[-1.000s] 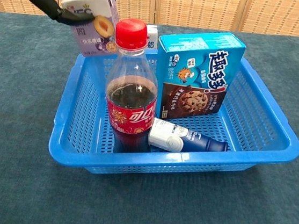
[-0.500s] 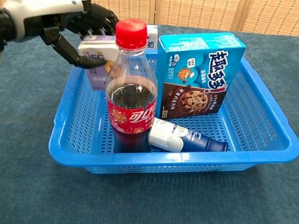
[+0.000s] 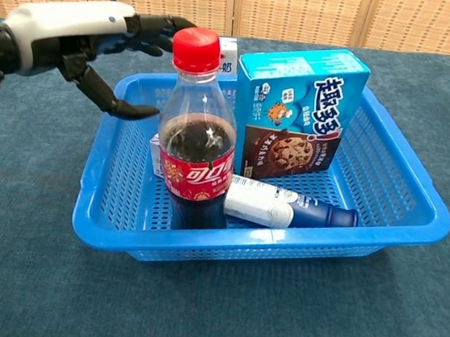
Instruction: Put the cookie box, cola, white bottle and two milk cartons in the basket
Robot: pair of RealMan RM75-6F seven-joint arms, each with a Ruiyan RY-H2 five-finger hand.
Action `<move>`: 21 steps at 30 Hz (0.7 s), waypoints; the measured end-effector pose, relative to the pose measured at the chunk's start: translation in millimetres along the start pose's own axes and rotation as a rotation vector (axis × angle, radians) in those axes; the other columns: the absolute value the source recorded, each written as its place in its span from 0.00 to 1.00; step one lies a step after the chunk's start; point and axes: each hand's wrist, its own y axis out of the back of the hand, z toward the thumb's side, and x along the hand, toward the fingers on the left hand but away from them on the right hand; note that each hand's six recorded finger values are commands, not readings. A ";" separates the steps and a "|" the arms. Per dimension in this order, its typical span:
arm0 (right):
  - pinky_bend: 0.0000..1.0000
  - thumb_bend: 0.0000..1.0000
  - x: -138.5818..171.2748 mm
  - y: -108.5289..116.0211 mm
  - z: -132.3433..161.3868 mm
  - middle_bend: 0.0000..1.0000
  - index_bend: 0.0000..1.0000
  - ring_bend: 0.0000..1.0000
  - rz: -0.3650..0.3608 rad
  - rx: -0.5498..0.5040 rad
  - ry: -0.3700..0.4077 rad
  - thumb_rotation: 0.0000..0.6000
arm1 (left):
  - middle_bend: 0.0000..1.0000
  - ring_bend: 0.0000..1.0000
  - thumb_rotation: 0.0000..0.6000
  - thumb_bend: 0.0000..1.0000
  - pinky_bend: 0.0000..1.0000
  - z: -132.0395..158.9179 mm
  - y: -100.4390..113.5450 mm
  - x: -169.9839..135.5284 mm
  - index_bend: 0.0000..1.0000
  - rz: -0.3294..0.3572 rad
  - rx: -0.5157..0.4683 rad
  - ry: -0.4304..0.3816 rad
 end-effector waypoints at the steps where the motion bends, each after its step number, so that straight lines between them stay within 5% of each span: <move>1: 0.04 0.00 0.0 -0.1 0.1 0.00 0.07 0.00 0.000 0.001 0.001 1.00 | 0.00 0.00 1.00 0.31 0.02 0.6 5.2 -0.3 0.00 0.024 -0.008 -0.006; 10: 0.04 0.00 -2.1 -1.5 -1.3 0.00 0.07 0.00 0.006 0.002 -0.006 1.00 | 0.00 0.00 1.00 0.30 0.00 -2.9 58.4 20.2 0.00 0.211 -0.011 0.004; 21: 0.04 0.00 -4.7 1.0 -7.7 0.00 0.06 0.00 0.002 0.005 -0.031 1.00 | 0.00 0.00 1.00 0.30 0.00 -16.2 85.2 83.2 0.00 0.189 0.192 0.166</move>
